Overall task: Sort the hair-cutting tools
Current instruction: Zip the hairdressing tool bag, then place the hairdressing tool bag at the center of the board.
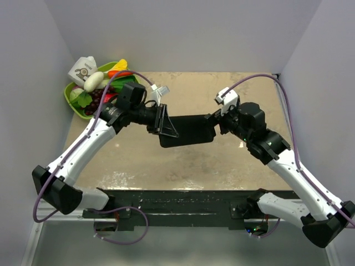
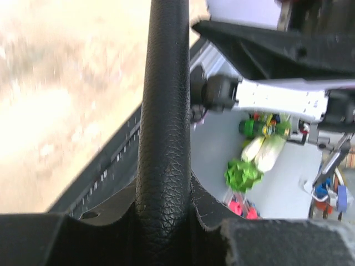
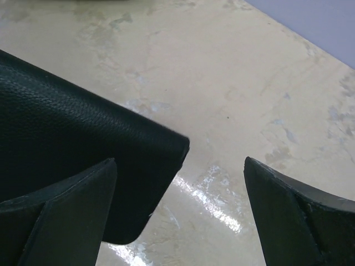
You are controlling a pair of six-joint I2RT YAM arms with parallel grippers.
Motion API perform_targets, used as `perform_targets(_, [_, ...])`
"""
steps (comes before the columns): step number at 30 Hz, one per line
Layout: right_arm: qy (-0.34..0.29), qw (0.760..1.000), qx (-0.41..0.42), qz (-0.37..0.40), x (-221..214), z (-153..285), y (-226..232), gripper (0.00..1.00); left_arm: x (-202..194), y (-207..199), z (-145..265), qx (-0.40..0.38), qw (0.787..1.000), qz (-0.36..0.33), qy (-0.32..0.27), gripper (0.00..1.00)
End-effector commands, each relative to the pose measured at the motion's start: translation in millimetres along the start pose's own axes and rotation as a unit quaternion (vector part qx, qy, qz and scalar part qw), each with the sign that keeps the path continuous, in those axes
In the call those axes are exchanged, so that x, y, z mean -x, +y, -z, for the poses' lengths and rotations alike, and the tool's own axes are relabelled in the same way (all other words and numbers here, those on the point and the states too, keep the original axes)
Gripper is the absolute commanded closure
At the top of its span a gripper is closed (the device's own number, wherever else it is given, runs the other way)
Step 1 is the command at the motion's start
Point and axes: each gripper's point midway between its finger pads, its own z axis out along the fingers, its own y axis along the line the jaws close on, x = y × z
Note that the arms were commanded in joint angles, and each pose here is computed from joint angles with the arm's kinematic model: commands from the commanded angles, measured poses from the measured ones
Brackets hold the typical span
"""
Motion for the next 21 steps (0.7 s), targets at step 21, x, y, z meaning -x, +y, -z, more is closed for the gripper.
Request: perform_targets(21, [-0.001,0.991,-0.037,-0.129,22.2,32.3,-3.5,0.01,63.8,76.9,-123.8,-0.139,0.987,-0.073,-0.02,1.0])
